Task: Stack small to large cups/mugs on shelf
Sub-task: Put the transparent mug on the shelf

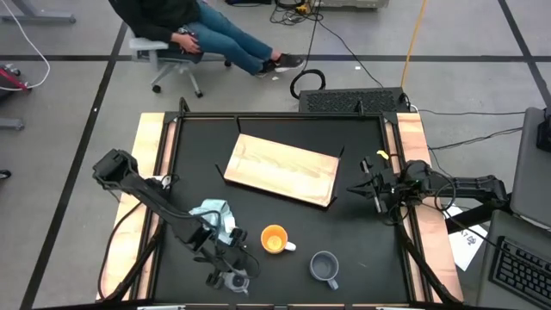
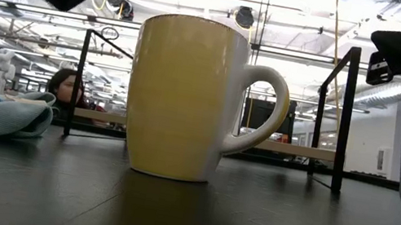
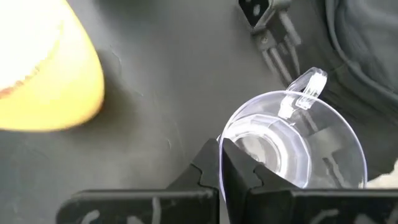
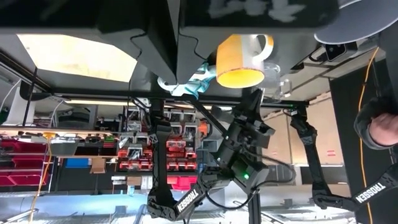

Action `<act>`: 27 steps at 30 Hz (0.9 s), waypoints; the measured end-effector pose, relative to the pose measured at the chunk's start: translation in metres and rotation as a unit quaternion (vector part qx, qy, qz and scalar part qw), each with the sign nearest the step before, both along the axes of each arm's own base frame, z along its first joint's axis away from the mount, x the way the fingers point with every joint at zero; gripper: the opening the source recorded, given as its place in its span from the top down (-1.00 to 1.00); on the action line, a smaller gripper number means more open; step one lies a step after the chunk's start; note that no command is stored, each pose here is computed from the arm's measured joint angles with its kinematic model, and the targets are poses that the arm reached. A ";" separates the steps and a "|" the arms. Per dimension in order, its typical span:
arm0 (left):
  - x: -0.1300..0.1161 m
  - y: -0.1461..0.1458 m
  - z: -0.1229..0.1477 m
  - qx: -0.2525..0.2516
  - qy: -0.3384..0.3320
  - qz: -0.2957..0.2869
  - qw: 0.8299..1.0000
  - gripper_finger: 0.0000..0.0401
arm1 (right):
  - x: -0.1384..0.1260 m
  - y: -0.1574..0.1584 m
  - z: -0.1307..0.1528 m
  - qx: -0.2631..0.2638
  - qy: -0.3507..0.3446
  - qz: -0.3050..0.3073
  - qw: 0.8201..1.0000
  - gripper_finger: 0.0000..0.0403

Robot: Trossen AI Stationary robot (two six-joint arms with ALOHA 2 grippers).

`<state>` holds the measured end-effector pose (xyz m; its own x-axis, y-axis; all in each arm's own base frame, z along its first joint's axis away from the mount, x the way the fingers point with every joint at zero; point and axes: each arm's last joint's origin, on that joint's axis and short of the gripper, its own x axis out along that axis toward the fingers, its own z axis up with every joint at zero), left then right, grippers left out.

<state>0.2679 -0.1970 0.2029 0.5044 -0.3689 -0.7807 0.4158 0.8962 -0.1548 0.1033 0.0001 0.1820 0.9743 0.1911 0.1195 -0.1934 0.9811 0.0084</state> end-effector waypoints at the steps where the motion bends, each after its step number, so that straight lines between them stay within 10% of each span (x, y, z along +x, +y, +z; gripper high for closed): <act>1: -0.001 0.001 0.002 0.002 -0.003 -0.003 1.000 0.99 | 0.000 0.000 0.000 0.000 0.000 0.000 1.000 1.00; 27: -0.036 0.040 0.054 0.132 -0.062 0.009 0.989 1.00 | 0.000 0.000 0.001 -0.001 -0.006 0.000 1.000 1.00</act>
